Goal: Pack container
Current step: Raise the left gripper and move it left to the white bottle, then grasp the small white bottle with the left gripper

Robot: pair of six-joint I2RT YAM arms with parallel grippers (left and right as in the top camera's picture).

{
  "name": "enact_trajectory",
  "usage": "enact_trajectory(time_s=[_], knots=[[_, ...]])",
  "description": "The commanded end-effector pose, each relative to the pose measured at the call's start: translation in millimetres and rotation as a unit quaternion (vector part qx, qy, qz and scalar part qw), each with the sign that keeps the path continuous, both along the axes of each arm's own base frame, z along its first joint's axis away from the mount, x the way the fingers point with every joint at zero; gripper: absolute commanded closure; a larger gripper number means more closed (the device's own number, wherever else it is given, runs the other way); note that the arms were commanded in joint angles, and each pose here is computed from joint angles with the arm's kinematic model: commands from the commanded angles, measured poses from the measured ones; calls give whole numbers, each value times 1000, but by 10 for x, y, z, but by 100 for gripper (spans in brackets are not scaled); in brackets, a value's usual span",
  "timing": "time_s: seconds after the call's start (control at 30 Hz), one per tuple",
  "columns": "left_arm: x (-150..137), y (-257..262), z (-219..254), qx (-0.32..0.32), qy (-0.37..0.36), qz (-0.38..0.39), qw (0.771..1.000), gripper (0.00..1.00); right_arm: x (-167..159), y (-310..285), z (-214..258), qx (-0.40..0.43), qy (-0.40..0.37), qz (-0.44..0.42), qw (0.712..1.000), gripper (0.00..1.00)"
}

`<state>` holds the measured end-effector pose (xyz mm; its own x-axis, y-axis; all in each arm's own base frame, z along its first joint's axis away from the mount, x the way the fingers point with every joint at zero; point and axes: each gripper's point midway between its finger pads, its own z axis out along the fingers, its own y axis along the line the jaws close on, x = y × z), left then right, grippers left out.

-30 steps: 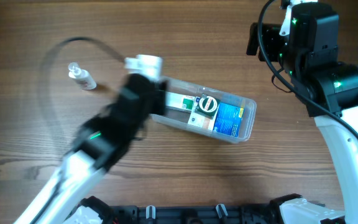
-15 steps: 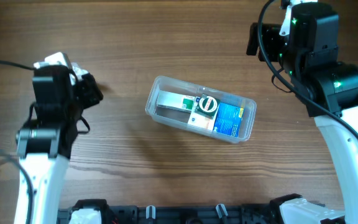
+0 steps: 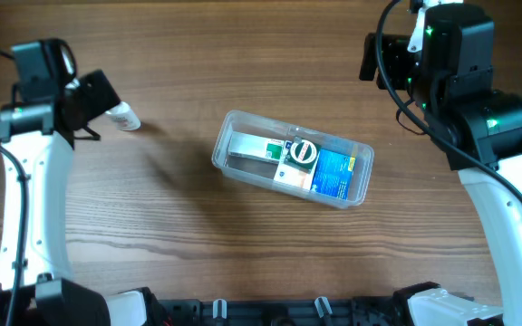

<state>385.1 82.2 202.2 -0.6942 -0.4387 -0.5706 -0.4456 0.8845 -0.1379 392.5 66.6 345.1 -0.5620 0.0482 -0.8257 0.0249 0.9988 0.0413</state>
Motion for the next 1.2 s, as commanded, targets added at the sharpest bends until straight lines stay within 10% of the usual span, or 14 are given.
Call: enact_trajectory(time_s=[0.0,1.17], knots=[[140,68,-191,-6,21,-59,998,19,0,7,28,0,-3,7,1000,0],[417,-34,-878,1,73,-169,983,42,0,7,28,0,-3,7,1000,0]])
